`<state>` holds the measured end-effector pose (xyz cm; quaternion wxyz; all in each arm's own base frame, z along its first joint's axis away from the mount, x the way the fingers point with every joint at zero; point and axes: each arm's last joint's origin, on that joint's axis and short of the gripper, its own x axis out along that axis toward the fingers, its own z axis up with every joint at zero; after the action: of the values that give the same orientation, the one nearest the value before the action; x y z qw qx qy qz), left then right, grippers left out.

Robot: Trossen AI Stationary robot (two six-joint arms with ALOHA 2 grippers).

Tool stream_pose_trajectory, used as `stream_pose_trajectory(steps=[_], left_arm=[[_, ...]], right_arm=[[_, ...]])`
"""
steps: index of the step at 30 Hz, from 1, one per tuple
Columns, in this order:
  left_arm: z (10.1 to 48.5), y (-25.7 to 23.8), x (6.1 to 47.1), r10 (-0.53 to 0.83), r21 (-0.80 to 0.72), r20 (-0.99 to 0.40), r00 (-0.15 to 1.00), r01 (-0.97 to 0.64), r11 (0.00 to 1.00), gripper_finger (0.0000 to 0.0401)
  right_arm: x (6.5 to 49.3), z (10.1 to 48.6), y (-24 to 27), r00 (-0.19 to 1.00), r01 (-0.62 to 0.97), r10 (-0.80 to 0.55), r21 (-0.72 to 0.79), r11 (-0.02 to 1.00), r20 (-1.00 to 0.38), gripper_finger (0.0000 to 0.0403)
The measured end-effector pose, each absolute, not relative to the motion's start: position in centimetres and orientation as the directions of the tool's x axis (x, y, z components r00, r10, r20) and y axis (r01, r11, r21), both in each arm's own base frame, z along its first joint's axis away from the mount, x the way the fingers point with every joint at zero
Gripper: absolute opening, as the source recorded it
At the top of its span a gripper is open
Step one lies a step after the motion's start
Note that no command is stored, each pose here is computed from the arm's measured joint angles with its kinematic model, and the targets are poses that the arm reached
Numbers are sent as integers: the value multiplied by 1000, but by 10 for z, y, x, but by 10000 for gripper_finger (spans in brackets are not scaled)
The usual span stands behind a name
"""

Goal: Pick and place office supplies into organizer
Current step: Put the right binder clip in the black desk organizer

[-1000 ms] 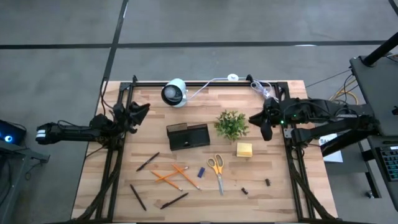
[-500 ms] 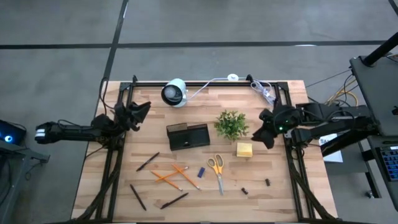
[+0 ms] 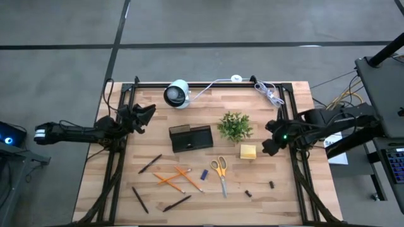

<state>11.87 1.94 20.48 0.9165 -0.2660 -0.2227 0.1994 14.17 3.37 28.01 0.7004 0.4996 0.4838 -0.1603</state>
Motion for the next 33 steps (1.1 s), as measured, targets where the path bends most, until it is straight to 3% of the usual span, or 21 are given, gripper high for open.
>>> stream_pose_trajectory(steps=[7,17,21,33], left_arm=[[206,19,118,483,-579,312,818,-240,779,133],[206,19,118,483,-578,312,818,-240,780,133],[206,19,118,483,-578,312,818,-240,780,133],[206,20,118,514,-584,303,802,-270,766,133]], right_arm=[[147,265,49,322,807,262,408,426,-910,164],[156,247,81,192,893,247,274,357,-950,158],[158,245,97,209,882,266,299,365,-941,154],[147,244,114,231,924,208,281,259,-950,164]])
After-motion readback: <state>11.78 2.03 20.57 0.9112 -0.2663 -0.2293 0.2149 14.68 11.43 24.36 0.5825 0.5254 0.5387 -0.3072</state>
